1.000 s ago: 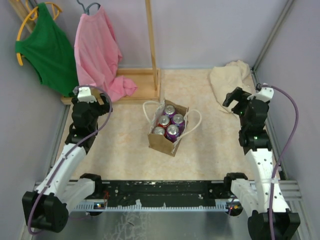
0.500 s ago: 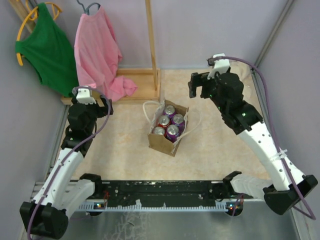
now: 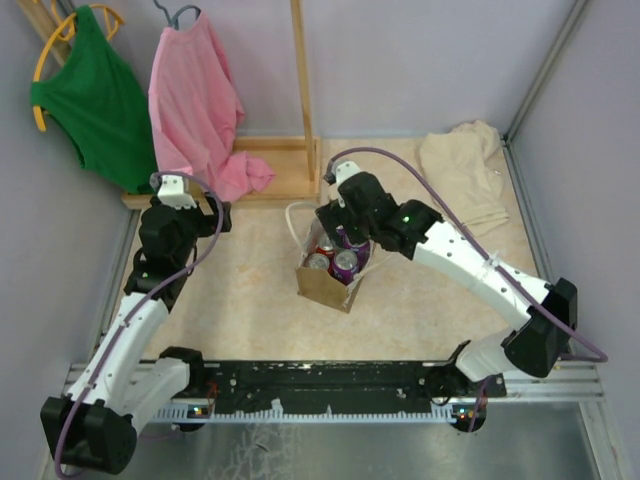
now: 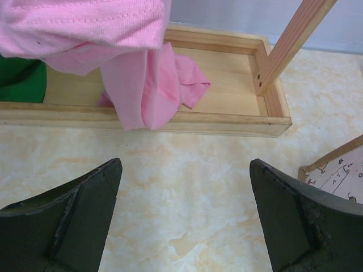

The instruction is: Take the beverage out of the canvas bag

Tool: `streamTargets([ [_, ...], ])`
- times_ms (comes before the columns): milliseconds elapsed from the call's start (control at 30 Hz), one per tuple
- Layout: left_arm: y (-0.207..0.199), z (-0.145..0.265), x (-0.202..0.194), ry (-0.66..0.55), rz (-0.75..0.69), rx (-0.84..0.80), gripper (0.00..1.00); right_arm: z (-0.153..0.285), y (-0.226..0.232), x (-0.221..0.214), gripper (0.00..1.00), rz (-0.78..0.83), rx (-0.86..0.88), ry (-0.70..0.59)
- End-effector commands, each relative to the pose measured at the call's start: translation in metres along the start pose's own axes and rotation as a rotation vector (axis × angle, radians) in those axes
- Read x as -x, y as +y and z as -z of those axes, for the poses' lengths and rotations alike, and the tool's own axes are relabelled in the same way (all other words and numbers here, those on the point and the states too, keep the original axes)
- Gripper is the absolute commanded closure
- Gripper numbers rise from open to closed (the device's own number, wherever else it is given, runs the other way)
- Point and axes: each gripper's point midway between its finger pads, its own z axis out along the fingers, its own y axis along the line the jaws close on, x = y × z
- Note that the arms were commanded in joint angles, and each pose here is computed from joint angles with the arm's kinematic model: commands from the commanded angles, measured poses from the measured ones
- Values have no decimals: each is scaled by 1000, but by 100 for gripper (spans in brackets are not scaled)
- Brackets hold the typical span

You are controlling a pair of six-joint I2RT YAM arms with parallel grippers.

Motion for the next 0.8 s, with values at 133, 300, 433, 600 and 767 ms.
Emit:
streamTargets([
  [133, -5, 0, -5, 12, 21, -22, 0, -2, 10, -32, 11, -78, 36, 68],
  [300, -5, -2, -9, 26, 23, -21, 0, -8, 31, -49, 15, -89, 110, 104],
  [433, -4, -4, -15, 39, 30, -18, 0, -12, 42, -62, 17, -71, 130, 135],
  [600, -8, -7, -18, 54, 31, -39, 0, -15, 55, -66, 18, -80, 175, 135],
  [767, -7, -7, -20, 59, 31, -35, 0, -20, 56, -78, 13, -78, 175, 170],
])
